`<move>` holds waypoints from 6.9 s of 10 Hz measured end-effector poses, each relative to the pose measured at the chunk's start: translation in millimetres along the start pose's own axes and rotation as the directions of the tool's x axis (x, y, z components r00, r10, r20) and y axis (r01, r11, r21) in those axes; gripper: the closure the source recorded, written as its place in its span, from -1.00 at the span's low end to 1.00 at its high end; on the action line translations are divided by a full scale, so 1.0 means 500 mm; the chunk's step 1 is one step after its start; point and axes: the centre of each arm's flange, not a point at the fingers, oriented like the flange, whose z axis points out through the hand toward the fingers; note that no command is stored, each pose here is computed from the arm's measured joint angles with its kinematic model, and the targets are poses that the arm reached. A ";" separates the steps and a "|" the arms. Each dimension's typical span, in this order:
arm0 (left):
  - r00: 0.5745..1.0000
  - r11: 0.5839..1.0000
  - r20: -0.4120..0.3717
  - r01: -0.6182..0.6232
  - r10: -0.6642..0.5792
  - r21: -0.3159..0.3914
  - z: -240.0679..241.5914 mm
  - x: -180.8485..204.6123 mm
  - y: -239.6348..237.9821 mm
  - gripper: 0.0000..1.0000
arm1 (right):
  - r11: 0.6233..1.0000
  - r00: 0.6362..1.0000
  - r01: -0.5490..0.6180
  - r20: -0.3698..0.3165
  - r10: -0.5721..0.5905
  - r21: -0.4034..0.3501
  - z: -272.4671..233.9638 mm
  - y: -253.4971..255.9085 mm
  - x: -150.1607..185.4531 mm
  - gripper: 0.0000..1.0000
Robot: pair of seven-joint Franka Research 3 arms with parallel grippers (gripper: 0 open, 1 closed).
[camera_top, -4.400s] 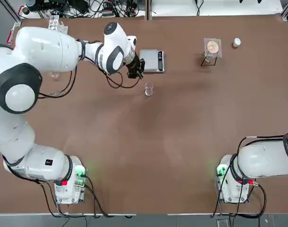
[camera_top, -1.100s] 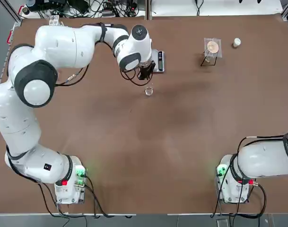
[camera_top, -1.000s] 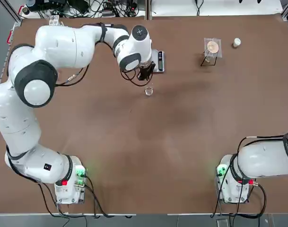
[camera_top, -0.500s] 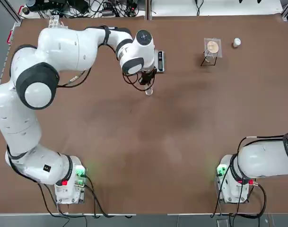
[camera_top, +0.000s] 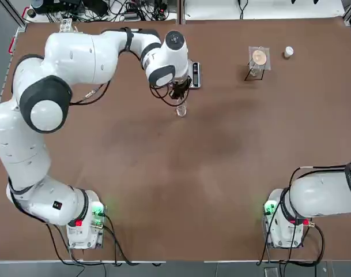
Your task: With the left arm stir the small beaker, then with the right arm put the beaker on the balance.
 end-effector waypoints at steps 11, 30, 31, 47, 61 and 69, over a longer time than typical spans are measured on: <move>1.000 0.999 -0.010 0.017 -0.017 0.036 -0.009 0.010 0.010 0.85 | 1.000 1.000 0.000 -0.001 0.000 0.000 0.000 0.000 0.000 -0.99; 0.999 0.996 -0.003 0.049 -0.049 0.076 0.028 0.014 0.018 0.85 | 1.000 1.000 0.000 0.000 0.000 0.000 0.000 0.000 0.000 -0.99; 0.999 0.996 -0.002 0.045 -0.045 0.074 0.025 0.009 0.019 0.85 | 1.000 1.000 0.000 0.000 0.000 0.000 0.000 0.000 0.000 -0.99; 0.997 0.990 -0.014 0.076 -0.075 0.115 -0.106 0.006 0.057 0.85 | 1.000 1.000 0.001 0.000 -0.001 0.000 0.000 -0.001 0.000 -0.99; 0.995 0.987 0.099 -0.027 0.011 0.158 -0.402 0.683 -0.265 0.85 | 1.000 1.000 0.011 -0.011 -0.011 0.001 -0.023 -0.012 -0.003 -0.99; 0.967 0.981 0.176 -0.190 0.182 0.028 -0.459 1.064 -0.787 0.85 | 0.998 0.997 0.065 -0.033 -0.064 0.009 -0.049 -0.064 -0.008 -0.99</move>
